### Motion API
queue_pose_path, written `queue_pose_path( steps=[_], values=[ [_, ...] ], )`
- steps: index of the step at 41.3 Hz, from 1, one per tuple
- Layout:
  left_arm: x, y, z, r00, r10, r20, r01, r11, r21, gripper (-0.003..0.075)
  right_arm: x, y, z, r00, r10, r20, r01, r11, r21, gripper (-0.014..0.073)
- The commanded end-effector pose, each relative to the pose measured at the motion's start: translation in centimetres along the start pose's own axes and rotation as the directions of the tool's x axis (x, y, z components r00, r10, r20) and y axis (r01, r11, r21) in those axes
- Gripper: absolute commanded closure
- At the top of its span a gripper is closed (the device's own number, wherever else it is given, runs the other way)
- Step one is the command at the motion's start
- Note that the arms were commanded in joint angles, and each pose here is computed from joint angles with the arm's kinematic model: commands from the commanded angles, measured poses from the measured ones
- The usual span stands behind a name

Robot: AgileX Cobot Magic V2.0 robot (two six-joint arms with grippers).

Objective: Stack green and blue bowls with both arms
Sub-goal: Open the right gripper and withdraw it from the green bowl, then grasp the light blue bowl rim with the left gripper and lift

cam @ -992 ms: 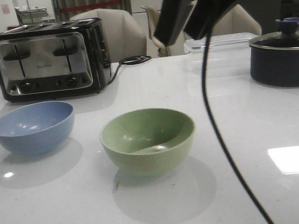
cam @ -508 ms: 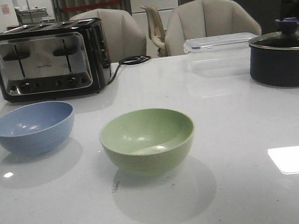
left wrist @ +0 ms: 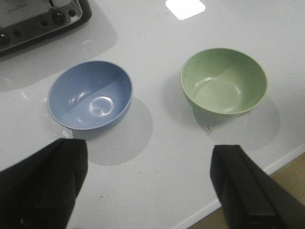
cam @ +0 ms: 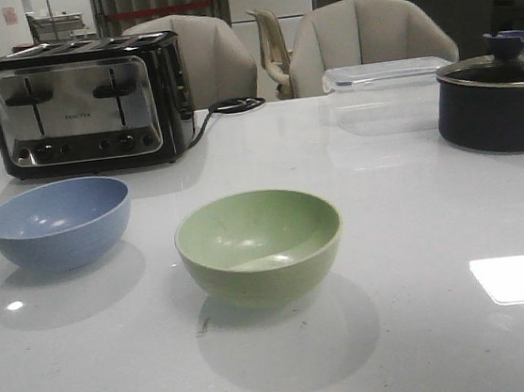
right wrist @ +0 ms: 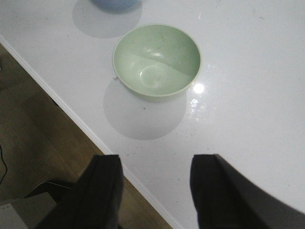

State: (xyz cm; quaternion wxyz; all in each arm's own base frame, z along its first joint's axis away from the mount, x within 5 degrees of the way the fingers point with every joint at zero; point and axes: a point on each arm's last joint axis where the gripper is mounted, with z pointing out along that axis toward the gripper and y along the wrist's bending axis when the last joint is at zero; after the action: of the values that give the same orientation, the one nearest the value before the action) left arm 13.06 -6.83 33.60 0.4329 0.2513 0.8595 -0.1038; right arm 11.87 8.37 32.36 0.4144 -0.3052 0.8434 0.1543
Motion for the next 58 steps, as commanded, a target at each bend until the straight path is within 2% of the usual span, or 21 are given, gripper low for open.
queue_pose_path(
  steps=[1, 8, 17, 30, 45, 49, 58],
  values=[
    [-2.2, 0.4, 0.3, 1.0, -0.021, 0.009, 0.021, 1.0, -0.009, 0.0139, -1.4, -0.1, -0.7, 0.994, -0.011, 0.107, 0.009, 1.0, 0.022, 0.0152],
    [-3.8, 2.7, 3.4, 0.99, -0.096, -0.1, 0.088, 0.993, -0.081, 0.0139, -1.4, -0.1, -0.7, 0.994, -0.012, 0.109, 0.009, 1.0, 0.023, 0.0152],
    [-4.5, 7.5, 8.2, 0.95, -0.226, -0.214, 0.186, 0.964, -0.192, 0.0139, -1.4, -0.1, -0.7, 0.994, -0.011, 0.108, 0.009, 1.0, 0.023, 0.0152],
    [-5.2, 13.5, 15.5, 0.904, -0.326, -0.277, 0.253, 0.929, -0.27, 0.0139, -1.3, -0.1, -0.7, 0.995, -0.011, 0.104, 0.009, 1.0, 0.022, 0.0152],
    [-4.3, 16.1, 23.5, 0.854, -0.37, -0.367, 0.289, 0.922, -0.257, 0.0143, -1.3, -0.1, -0.7, 0.995, -0.011, 0.102, 0.009, 1.0, 0.021, 0.0152],
    [-3.7, 16.1, 24.6, 0.841, -0.376, -0.39, 0.294, 0.922, -0.254, 0.0223, -1.3, -0.1, -0.7, 0.995, -0.011, 0.101, 0.009, 1.0, 0.021, 0.0152],
    [-3.5, 16.2, 25.0, 0.838, -0.383, -0.388, 0.303, 0.919, -0.252, 0.0533, -1.3, -0.1, -0.7, 0.995, -0.011, 0.101, 0.009, 1.0, 0.021, 0.0152]
  ],
)
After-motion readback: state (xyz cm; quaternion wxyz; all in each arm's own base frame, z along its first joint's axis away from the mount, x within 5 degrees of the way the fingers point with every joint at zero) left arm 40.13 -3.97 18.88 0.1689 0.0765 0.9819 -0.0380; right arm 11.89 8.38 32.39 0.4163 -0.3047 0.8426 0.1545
